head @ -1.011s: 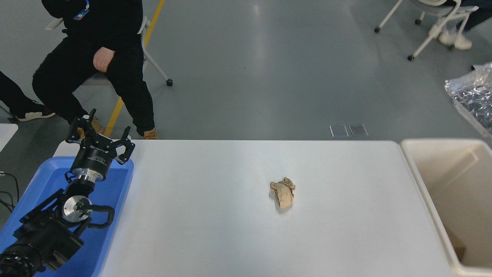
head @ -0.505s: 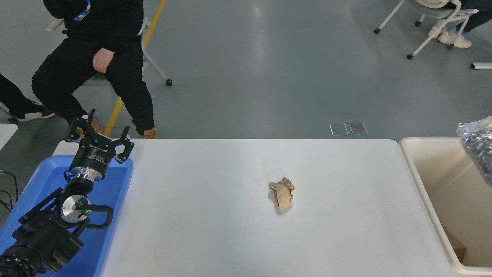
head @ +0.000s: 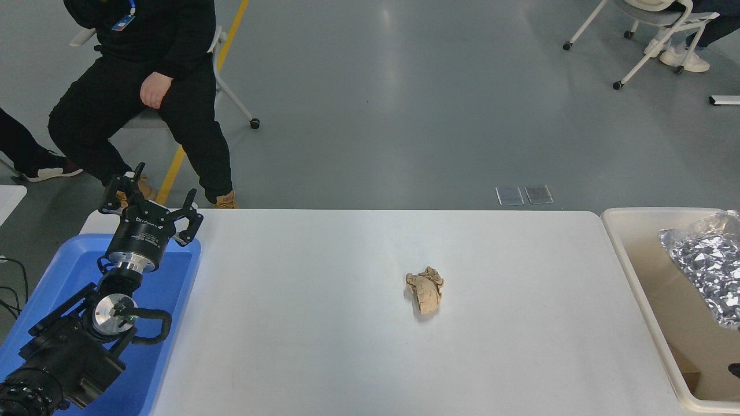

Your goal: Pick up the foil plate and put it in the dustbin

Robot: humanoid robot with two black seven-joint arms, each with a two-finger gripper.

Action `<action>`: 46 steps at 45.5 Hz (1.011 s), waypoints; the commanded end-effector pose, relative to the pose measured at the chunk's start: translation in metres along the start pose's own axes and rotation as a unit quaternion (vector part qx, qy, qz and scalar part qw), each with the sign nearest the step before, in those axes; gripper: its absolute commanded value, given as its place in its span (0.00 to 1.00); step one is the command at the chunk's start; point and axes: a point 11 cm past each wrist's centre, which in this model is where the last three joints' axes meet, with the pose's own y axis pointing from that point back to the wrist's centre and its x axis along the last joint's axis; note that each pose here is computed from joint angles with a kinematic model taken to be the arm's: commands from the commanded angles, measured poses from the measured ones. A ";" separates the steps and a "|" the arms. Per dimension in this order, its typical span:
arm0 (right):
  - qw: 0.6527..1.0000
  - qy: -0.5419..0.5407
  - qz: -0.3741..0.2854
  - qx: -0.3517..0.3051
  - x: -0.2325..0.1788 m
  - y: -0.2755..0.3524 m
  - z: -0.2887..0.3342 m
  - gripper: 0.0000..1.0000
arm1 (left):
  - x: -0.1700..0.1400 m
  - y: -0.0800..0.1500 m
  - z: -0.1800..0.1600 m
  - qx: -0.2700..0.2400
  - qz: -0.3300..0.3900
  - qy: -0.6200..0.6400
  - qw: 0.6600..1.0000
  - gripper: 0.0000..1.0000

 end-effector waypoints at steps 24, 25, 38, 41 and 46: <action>0.982 0.116 0.014 0.146 0.041 0.026 -0.145 1.00 | -0.001 -0.001 0.000 0.000 -0.002 0.001 1.000 0.99; 0.979 0.125 0.011 0.159 0.043 0.032 -0.160 1.00 | -0.001 -0.001 0.000 0.000 -0.002 0.000 1.000 0.99; 0.923 0.255 -0.078 0.277 -0.010 0.122 -0.304 1.00 | -0.001 -0.001 0.000 0.000 -0.002 0.001 1.000 0.99; 0.905 0.296 -0.087 0.291 -0.027 0.140 -0.323 1.00 | -0.001 -0.001 0.000 0.000 -0.002 0.000 1.000 0.99; 0.882 0.337 -0.127 0.303 -0.054 0.168 -0.342 1.00 | -0.001 -0.001 0.000 0.000 -0.002 0.000 1.000 0.99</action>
